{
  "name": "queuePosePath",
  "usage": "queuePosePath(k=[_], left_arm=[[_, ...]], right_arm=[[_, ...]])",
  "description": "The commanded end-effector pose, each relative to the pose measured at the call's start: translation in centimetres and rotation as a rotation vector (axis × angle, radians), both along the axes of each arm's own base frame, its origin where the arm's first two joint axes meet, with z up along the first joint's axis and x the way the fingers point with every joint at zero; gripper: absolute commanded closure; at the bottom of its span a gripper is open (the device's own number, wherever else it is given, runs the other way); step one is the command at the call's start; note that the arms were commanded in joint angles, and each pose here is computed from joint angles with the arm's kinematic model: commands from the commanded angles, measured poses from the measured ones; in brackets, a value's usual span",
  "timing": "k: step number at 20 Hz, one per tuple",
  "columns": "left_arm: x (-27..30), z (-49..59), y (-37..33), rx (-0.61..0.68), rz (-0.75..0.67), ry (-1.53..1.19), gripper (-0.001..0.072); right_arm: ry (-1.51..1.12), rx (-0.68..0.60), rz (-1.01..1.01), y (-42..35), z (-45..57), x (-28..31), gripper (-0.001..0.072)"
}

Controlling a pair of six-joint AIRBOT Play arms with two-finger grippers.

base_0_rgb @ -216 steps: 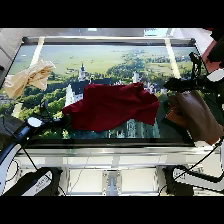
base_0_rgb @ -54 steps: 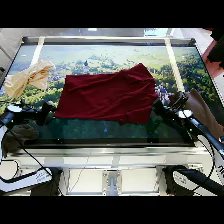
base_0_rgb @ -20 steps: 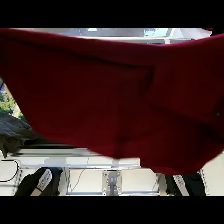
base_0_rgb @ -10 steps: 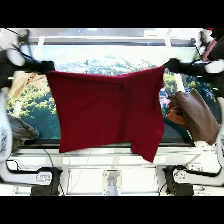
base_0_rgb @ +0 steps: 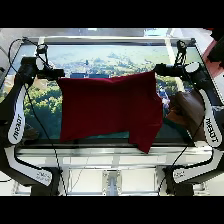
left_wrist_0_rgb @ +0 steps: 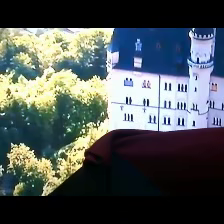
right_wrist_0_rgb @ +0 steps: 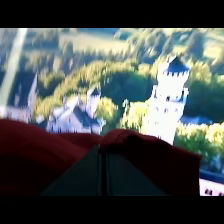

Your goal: Fold the shirts.

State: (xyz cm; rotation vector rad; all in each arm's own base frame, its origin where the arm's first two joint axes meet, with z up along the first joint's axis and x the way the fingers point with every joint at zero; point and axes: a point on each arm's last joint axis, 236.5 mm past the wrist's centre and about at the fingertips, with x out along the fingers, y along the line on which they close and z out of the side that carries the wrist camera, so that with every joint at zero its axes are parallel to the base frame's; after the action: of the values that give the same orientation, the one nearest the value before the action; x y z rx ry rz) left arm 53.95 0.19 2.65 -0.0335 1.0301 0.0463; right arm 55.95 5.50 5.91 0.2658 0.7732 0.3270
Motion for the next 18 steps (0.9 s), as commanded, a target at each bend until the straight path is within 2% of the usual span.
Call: queuePosePath(k=[1, 3, 11, 18], left_arm=[[-3.7, -0.4, -1.0, 0.024, -0.083, 0.15, 0.0698], [-5.4, -2.2, -1.4, 0.026, -0.102, 0.226, 0.0698], [-12.7, -11.2, -2.0, 0.011, -0.123, 0.476, 0.0698], [-12.5, -12.4, -0.8, 0.061, -0.104, 0.45, 0.0697]], right_arm=[[0.22, -0.15, 0.159, 0.0, -3.1, -5.3, 0.069], [0.343, -0.216, 0.19, -0.7, -6.0, -8.0, 0.069], [0.468, -0.215, 0.16, -0.4, -14.1, -12.1, 0.069], [0.49, -0.346, 0.073, -4.1, -15.6, -12.3, 0.0689]])
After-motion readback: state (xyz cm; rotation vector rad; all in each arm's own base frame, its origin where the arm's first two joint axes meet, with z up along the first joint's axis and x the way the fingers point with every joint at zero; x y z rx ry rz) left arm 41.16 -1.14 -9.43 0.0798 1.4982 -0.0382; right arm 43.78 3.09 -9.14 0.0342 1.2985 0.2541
